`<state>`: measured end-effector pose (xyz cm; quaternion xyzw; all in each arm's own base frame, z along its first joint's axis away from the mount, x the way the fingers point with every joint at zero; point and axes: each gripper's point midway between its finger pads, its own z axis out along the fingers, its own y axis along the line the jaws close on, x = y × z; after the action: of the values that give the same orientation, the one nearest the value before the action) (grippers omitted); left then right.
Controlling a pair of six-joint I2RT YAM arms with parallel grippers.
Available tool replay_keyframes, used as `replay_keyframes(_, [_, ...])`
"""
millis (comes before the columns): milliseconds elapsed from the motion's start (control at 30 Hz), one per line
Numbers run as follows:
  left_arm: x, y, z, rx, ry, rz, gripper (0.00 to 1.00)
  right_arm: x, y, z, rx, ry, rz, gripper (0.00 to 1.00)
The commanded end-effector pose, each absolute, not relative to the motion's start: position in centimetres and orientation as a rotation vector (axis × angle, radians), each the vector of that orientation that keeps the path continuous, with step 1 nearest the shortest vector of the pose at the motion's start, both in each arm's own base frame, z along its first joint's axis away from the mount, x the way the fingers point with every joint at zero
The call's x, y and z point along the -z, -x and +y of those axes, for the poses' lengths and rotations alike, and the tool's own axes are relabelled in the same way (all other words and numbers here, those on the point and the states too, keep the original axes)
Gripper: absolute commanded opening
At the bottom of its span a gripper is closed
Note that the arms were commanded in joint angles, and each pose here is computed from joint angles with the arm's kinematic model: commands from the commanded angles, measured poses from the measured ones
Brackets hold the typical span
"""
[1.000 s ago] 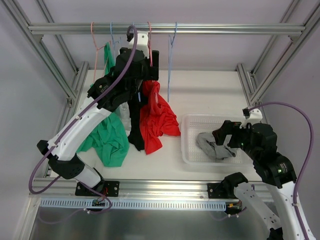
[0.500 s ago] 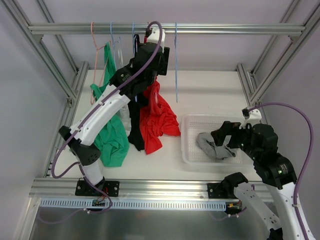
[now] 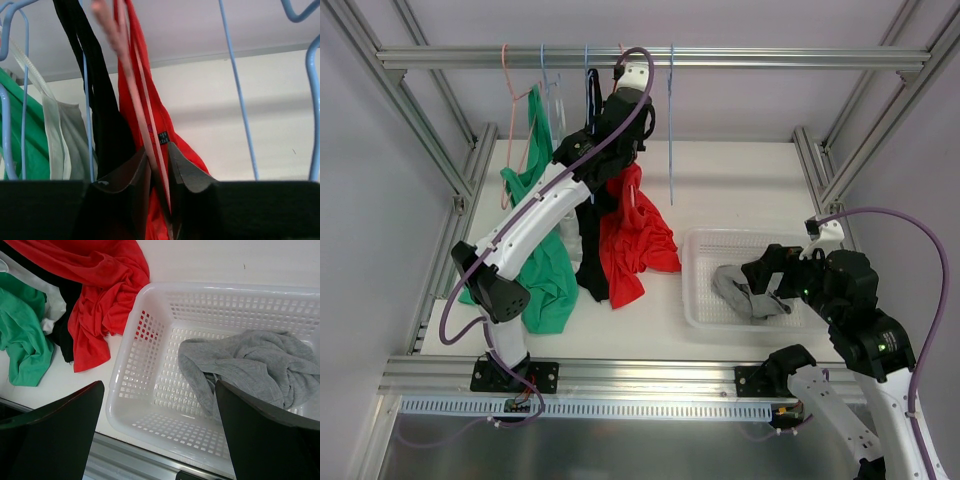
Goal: Remove the tank top from the hanger
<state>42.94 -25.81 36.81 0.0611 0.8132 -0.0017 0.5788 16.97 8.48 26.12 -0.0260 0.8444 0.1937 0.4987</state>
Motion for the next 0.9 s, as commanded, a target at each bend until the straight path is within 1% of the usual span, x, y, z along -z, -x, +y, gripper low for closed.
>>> replay_keyframes(0, [-40.1,-41.9,-24.5,0.043,-0.091,1.839,0.18,-26.6,-17.2,8.7,-0.477,0.077,2.022,0.99])
replay_keyframes(33, [-40.3,-41.9,-24.4,0.039,-0.091,1.835,0.06,-26.6,-17.3,8.7,-0.476,0.077,2.023,0.99])
replay_keyframes(67, [-40.4,-41.9,-24.5,0.041,-0.096,1.834,0.02,-26.6,-17.3,8.7,-0.479,0.076,2.025,1.0])
replay_keyframes(100, [-40.4,-42.0,-24.5,0.039,-0.095,1.833,0.0,-26.7,-17.3,8.8,-0.48,0.078,2.024,0.99])
replay_keyframes(267, [-41.4,-41.6,-24.7,0.085,-0.088,1.819,0.0,-27.0,-17.2,8.7,-0.475,0.082,2.012,0.99])
replay_keyframes(500, [-45.3,-40.0,-24.4,0.203,-0.049,1.749,0.0,-27.0,-17.2,8.7,-0.476,0.087,2.012,0.99])
replay_keyframes(733, [-46.3,-38.7,-25.0,0.325,-0.038,1.715,0.0,-27.1,-17.0,9.1,-0.504,0.101,2.003,1.0])
replay_keyframes(867, [-46.6,-37.2,-24.3,0.368,-0.034,1.708,0.0,-27.2,-16.9,9.1,-0.509,0.11,1.997,0.99])
